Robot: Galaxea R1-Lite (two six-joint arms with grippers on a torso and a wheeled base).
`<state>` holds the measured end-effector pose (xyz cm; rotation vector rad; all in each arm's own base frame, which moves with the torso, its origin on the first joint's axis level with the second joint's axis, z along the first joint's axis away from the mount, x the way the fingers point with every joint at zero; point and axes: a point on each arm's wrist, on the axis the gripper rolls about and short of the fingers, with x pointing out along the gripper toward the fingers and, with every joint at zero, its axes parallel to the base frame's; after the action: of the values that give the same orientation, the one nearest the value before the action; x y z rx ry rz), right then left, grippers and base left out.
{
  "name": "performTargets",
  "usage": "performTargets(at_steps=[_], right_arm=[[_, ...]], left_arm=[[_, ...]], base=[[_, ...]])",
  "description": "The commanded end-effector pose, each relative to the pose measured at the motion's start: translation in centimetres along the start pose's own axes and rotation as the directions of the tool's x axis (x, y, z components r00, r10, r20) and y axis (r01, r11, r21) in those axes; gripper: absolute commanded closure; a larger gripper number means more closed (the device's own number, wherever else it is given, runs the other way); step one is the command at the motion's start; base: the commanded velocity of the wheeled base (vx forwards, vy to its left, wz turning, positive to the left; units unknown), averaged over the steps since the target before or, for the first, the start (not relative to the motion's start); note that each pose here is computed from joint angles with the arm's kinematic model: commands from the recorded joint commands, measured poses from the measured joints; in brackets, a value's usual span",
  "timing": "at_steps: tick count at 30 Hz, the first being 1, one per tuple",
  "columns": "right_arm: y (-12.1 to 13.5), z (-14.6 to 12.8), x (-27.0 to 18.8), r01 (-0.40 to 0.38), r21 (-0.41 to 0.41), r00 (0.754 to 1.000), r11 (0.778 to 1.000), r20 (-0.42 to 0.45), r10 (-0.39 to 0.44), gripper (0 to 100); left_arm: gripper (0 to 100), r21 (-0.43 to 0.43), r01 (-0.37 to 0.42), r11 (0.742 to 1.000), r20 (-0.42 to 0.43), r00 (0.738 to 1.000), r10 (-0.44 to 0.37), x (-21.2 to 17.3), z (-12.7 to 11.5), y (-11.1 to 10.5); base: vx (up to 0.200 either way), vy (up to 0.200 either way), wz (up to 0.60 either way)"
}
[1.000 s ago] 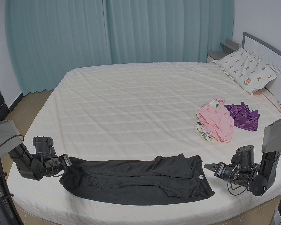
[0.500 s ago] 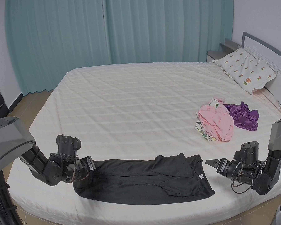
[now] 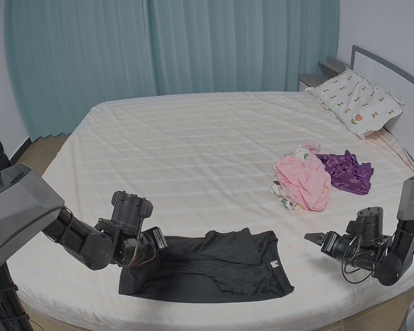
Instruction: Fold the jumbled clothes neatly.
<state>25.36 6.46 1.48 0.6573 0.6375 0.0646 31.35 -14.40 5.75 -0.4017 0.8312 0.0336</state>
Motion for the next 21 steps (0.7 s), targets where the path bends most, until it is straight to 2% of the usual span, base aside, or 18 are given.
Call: performTargets(at_steps=[1,8,20,21], right_arm=[[0.0,-0.1,0.1,0.001,-0.001,1.0,1.0,-0.003,-0.001,0],[-0.1,-0.2,0.1,0.004,-0.001,1.0,1.0,-0.009,-0.004,0],[-0.1,-0.3,0.3,0.006,-0.001,1.0,1.0,-0.013,-0.006,0],[-0.1,-0.3,0.3,0.006,-0.001,1.0,1.0,-0.013,-0.006,0]], left_arm=[[100,-0.004,0.024,1.0,0.002,1.0,-0.024,0.2,0.1,-1.3],[100,-0.025,0.025,0.999,-0.009,1.0,-0.026,1.2,0.1,-2.3],[100,-0.004,0.033,0.999,-0.039,0.999,-0.033,1.7,-0.3,-3.9],[100,-0.006,0.031,1.0,-0.041,0.999,-0.031,1.9,-0.3,-3.9]], base=[[0.0,-0.2,0.0],[0.0,-0.2,0.0],[0.0,-0.2,0.0],[0.0,0.0,0.0]])
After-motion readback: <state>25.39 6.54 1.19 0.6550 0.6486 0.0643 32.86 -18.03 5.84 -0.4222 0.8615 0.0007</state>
